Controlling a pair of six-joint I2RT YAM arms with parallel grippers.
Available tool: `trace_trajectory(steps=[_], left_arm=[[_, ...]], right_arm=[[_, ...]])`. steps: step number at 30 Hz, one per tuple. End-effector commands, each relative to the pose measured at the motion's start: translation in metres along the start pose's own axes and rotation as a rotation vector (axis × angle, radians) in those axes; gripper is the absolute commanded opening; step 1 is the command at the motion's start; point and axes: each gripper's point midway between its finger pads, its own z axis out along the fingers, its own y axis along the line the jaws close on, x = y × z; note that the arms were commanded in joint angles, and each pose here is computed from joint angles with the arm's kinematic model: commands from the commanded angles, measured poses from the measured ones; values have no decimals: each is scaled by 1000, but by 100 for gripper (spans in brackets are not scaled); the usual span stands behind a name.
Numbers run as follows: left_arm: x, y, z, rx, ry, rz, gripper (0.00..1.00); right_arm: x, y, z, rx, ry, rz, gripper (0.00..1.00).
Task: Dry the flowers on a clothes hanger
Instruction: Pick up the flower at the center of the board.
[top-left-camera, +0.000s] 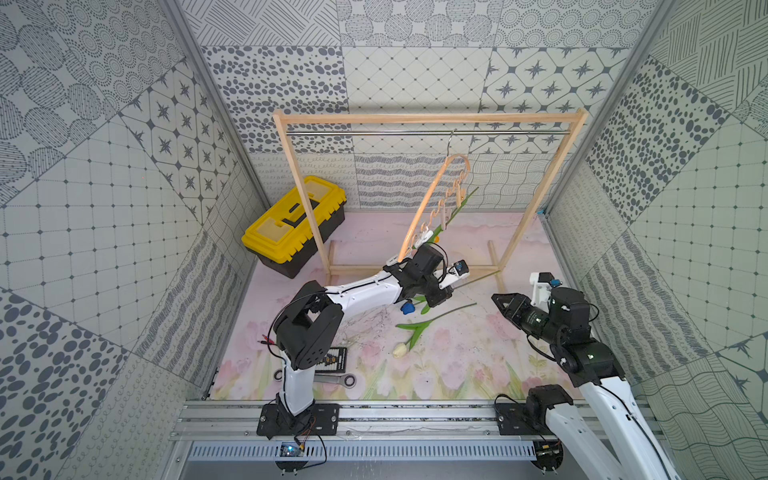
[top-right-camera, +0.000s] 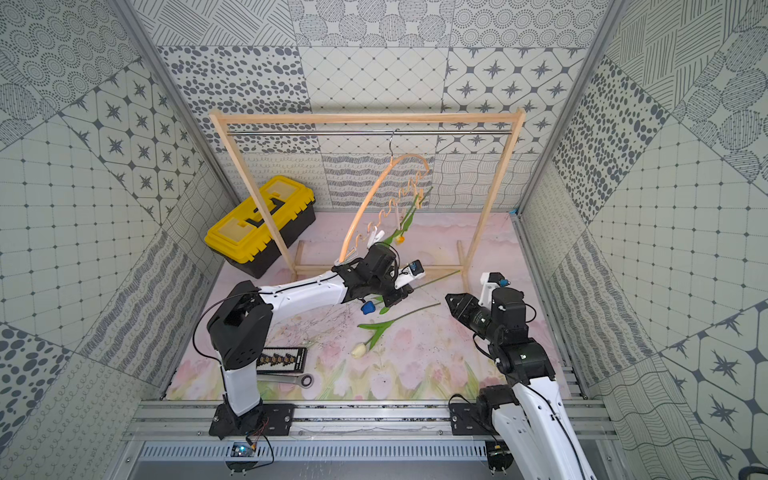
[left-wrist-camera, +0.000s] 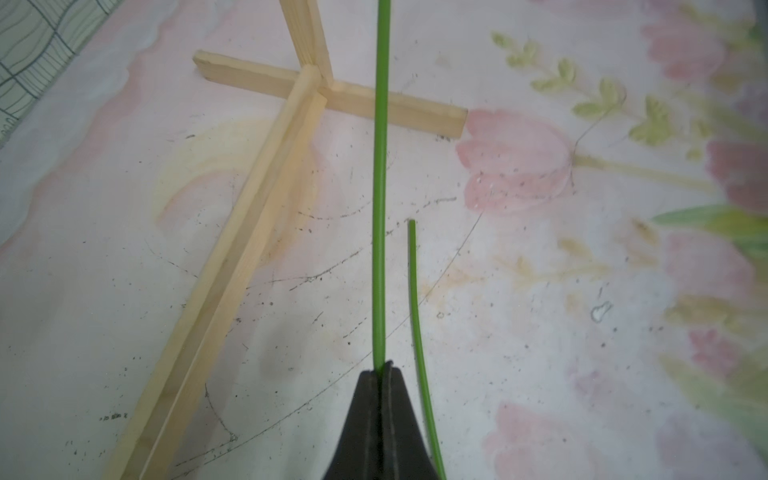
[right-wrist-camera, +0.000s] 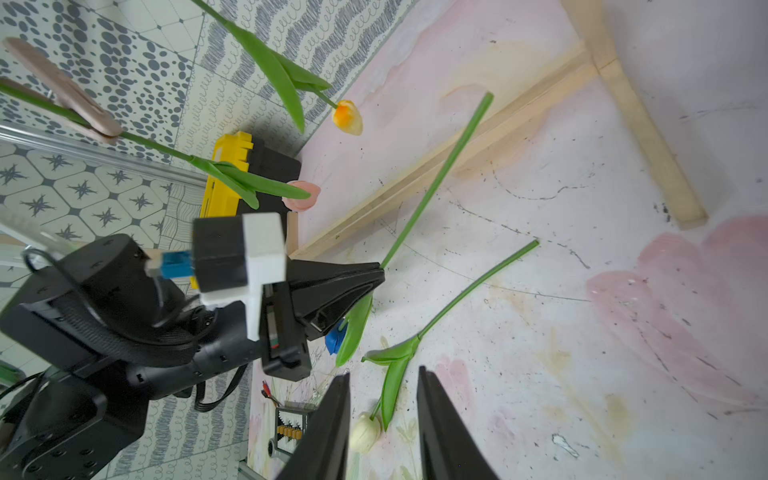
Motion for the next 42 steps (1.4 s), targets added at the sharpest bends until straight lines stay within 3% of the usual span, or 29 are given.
trace_trajectory(steps=[1, 4, 7, 15, 28, 34, 37, 39, 40, 42], left_arm=[[-68, -12, -36, 156, -329, -617, 0], [-80, -20, -50, 260, -430, -799, 0], [-85, -28, -59, 327, -488, -880, 0], [-90, -53, -70, 472, -545, -941, 0], [-83, -71, -75, 524, -558, -929, 0], [-82, -72, -78, 525, -567, -918, 0], [-83, -71, -79, 520, -572, -918, 0], [-82, -69, -78, 506, -577, -917, 0], [-82, -68, -78, 496, -576, -917, 2], [-79, -65, -76, 465, -573, -906, 24]], right_arm=[[-8, 35, 2, -159, -19, -44, 38], [-2, 41, 9, -175, 9, -68, 39], [3, 50, 15, -192, 27, -100, 41], [9, 61, 34, -181, 43, -148, 41], [-5, 65, 43, -158, 6, -127, 36], [-7, 66, 44, -156, -3, -116, 25], [-5, 66, 45, -158, 11, -115, 15], [-5, 67, 43, -161, 9, -116, 4], [-6, 67, 42, -162, 4, -117, 0], [-6, 67, 39, -161, -2, -126, 0]])
